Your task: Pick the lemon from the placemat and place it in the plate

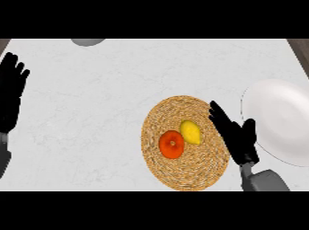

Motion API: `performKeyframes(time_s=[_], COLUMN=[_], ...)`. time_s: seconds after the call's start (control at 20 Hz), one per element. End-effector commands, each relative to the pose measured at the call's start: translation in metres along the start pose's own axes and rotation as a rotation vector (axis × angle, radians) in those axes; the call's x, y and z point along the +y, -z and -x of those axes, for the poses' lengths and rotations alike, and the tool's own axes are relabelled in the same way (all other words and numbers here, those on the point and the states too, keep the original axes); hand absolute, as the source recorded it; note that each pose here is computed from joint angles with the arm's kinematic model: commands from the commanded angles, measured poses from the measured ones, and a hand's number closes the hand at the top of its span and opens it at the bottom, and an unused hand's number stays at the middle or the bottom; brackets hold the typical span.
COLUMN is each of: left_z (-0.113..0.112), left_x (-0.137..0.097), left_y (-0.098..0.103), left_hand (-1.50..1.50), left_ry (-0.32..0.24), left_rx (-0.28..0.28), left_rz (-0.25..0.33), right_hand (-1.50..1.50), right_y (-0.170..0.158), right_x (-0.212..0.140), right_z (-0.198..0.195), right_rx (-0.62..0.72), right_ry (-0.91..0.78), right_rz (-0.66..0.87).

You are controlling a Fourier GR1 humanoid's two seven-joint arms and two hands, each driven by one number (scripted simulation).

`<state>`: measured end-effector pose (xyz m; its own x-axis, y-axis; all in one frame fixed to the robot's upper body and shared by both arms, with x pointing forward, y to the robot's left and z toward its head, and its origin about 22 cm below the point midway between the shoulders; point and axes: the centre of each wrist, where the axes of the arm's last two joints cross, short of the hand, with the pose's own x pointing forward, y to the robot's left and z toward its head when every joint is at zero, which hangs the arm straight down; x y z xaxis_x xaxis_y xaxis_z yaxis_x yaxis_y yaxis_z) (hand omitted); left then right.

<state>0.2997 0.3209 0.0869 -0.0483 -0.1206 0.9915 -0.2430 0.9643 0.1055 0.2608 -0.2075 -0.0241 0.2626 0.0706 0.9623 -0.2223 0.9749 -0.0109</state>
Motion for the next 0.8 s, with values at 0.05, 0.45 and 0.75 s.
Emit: performKeyframes(time_s=[0.05,0.45,0.75], left_z=[0.037,0.104,0.101], left_x=[-0.024,-0.079,-0.081], left_y=[-0.024,-0.081,-0.095], left_hand=[0.00,0.00,0.00], left_ry=[-0.016,-0.060,-0.049], left_rx=[0.158,0.416,0.436], left_rz=[0.090,0.261,0.282], right_hand=[1.50,-1.50,-1.50], right_y=[0.020,0.044,0.068], right_x=[-0.023,-0.087,-0.107], right_z=[-0.069,-0.155,-0.124], right_rx=[-0.205,-0.631,-0.739], right_ry=[-0.074,-0.467,-0.338], right_rz=[-0.090,0.105,-0.029])
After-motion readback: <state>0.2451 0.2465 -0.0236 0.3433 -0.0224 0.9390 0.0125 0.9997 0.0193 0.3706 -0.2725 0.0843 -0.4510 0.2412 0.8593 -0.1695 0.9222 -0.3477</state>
